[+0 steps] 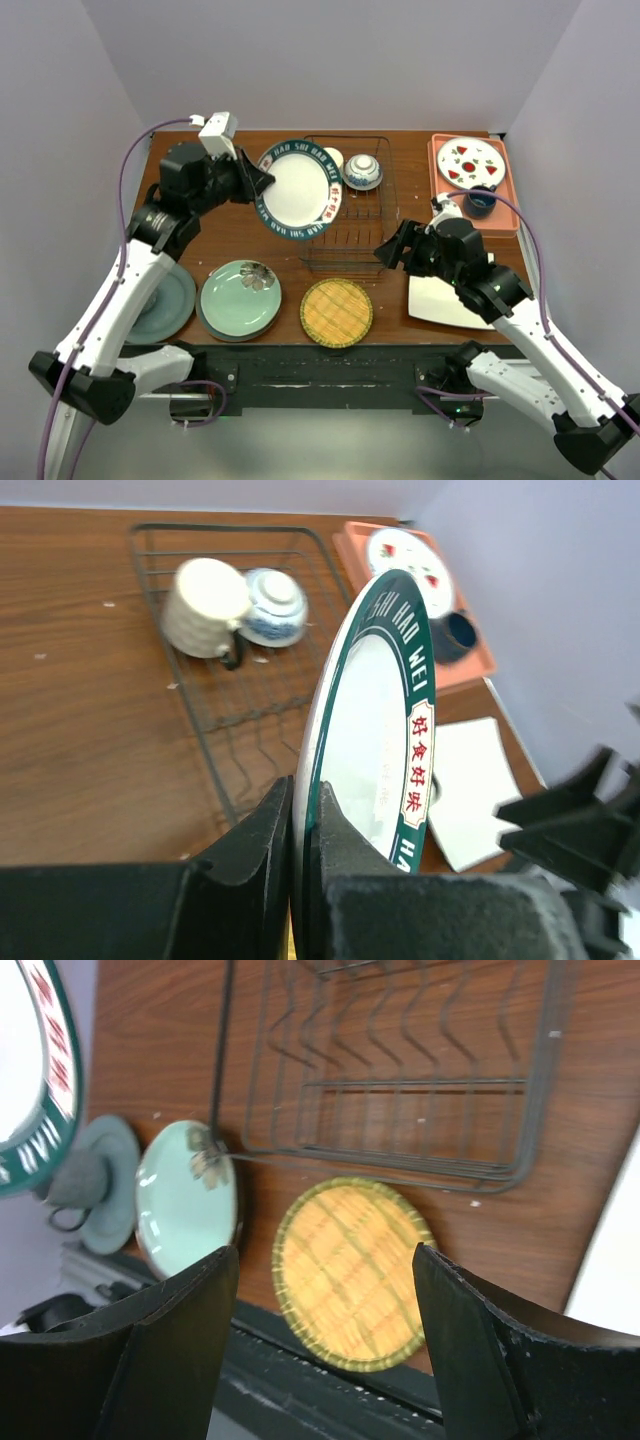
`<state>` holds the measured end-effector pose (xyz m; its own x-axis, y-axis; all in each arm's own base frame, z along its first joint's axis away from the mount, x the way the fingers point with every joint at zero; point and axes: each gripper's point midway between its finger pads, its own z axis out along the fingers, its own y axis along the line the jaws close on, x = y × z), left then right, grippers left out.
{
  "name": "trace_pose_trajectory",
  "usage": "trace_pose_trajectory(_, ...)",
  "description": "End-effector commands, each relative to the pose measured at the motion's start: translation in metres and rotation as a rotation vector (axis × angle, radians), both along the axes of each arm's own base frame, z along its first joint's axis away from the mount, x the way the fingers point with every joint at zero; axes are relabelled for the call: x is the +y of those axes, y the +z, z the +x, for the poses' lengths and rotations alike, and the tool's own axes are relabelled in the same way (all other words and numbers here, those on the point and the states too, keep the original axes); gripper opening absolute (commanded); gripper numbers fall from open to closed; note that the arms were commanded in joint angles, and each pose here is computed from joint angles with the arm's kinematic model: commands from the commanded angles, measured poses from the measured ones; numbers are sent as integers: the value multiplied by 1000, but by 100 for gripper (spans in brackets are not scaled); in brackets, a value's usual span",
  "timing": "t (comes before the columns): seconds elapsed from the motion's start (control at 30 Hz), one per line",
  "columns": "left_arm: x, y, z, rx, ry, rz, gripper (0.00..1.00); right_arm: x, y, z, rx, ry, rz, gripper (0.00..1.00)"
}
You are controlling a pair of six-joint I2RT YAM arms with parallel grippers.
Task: Load the mixed dishes into the dish rack
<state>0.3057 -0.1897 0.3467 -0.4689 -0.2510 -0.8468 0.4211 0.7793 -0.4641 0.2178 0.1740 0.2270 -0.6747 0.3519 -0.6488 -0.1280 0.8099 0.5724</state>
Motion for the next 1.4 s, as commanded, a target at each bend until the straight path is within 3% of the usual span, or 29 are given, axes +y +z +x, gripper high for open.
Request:
trace_pose_trajectory(0.0, 19, 22, 37, -50, 173, 97, 0, -25, 11, 10, -34, -121, -75, 74)
trace_pose_trajectory(0.17, 26, 28, 60, -56, 304, 178, 0, -31, 7, 15, -24, -154, -117, 74)
trace_pose_trajectory(0.33, 22, 7, 75, -17, 373, 286, 0, -33, -3, 20, 3, -169, -165, 74)
trace_pose_trajectory(0.47, 10, -6, 76, -13, 404, 372, 0, -32, -8, 24, 20, -171, -181, 74)
trace_pose_trajectory(0.6, -9, -28, 75, 18, 432, 542, 0, -19, -14, 27, 58, -116, -179, 74)
trace_pose_trajectory(0.9, -19, -48, 72, 17, 512, 695, 0, -8, -23, 29, 108, -79, -182, 74)
trace_pose_trajectory(1.37, -50, -69, 76, 50, 506, 674, 0, -16, -26, 19, 120, -99, -175, 74)
